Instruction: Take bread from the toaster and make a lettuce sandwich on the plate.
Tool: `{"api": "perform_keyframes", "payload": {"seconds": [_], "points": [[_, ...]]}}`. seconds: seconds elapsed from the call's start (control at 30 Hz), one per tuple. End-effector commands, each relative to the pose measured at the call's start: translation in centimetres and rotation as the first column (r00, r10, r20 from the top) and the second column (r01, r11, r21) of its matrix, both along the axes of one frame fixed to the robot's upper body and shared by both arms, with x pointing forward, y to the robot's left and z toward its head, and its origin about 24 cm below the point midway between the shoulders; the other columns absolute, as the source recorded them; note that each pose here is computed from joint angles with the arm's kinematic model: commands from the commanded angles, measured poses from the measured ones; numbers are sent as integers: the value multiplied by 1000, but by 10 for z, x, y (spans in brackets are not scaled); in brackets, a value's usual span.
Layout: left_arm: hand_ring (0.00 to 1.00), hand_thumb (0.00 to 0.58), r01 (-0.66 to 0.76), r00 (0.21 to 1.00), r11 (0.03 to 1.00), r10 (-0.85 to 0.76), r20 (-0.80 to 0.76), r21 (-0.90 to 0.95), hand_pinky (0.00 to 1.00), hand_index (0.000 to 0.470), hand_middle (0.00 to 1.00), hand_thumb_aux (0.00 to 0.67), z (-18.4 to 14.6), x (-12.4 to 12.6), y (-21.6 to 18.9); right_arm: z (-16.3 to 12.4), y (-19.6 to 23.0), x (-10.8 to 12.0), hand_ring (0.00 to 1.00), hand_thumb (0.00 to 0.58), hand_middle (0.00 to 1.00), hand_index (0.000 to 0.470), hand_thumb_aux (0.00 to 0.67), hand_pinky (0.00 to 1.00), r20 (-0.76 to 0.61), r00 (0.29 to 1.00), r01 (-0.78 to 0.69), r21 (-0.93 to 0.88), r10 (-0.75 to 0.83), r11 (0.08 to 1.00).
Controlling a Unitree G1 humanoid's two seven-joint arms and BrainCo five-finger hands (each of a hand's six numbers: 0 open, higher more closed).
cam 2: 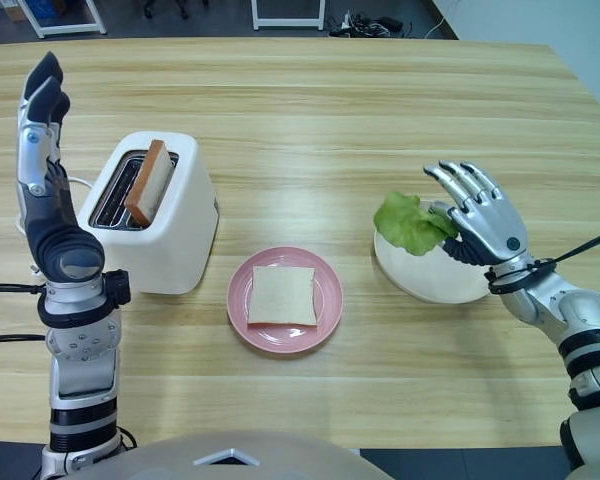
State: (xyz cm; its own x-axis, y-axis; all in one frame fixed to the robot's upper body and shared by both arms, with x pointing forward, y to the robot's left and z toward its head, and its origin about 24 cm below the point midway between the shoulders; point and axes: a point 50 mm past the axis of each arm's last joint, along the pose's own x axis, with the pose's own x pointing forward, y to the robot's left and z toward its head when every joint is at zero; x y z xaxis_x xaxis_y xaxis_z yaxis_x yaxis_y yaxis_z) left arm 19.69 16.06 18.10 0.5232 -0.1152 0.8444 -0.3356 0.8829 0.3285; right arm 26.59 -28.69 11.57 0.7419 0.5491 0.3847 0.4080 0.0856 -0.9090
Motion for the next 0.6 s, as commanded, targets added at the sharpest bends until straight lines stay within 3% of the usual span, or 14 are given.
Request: {"api": "perform_keyframes", "payload": {"seconds": [0.03,0.33,0.6], "points": [[0,0,14,1000,1000,-14,-5,7,0,0,0,0,-1,4,-2,-1,45,0,0,580,0,470,670,0,-19,989,-147,75,149,986],[0,0,26,1000,1000,-26,3,5,0,0,0,0,0,5,-3,-50,140,11,0,580,0,470,670,0,-237,893,-383,40,382,923],[0,0,28,1000,1000,-28,2,2,0,0,0,0,-1,4,-4,-76,150,9,0,580,0,470,670,0,-356,842,-446,-37,406,894]]}}
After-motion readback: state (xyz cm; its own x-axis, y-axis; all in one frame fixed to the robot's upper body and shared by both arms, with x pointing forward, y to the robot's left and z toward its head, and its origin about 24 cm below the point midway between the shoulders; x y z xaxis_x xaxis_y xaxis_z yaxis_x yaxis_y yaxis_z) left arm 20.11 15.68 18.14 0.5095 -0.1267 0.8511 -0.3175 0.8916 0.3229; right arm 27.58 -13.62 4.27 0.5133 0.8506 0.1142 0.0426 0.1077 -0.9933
